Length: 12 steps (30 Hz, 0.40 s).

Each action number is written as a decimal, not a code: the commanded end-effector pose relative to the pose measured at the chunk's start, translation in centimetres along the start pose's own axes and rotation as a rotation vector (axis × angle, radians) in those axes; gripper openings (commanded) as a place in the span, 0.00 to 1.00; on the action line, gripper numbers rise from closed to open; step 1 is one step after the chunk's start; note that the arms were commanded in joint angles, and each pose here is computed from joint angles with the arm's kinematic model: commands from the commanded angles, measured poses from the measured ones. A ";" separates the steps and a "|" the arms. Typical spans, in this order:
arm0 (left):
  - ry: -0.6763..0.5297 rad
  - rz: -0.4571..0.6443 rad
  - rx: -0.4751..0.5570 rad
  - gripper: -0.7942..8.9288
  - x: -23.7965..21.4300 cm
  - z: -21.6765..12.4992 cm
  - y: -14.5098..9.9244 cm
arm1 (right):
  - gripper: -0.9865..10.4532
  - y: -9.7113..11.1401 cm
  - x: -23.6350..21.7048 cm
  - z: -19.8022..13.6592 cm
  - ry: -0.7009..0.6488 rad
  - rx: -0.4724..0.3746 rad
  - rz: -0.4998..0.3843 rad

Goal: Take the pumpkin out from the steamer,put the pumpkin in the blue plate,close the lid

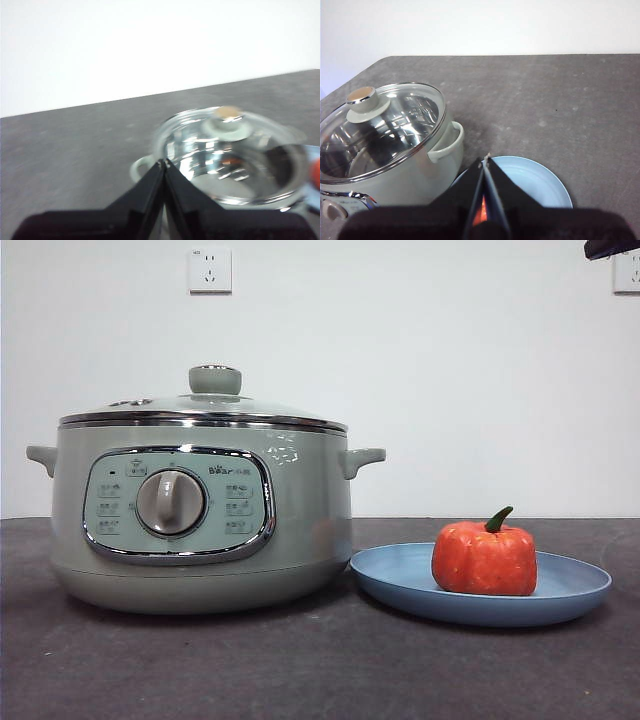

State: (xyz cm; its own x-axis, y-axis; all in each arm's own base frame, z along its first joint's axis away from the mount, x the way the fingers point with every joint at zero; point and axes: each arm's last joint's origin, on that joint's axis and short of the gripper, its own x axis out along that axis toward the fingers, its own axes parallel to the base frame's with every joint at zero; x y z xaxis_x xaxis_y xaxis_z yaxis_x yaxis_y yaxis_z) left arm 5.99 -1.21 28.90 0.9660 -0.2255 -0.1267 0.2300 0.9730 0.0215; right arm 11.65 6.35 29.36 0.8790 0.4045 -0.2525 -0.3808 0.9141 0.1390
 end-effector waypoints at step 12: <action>0.013 0.178 -0.054 0.08 3.6 -10.1 1.5 | 0.08 0.0 0.0 -0.1 -0.003 0.009 -0.001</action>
State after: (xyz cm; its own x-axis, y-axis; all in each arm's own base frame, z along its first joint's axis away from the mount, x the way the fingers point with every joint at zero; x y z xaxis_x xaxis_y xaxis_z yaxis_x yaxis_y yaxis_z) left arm 8.42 -0.13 18.82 0.9873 -0.0519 -0.1501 0.0527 0.9986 0.0012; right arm 11.65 6.35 29.36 0.8789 0.4045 -0.2529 -0.3808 0.9142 0.1389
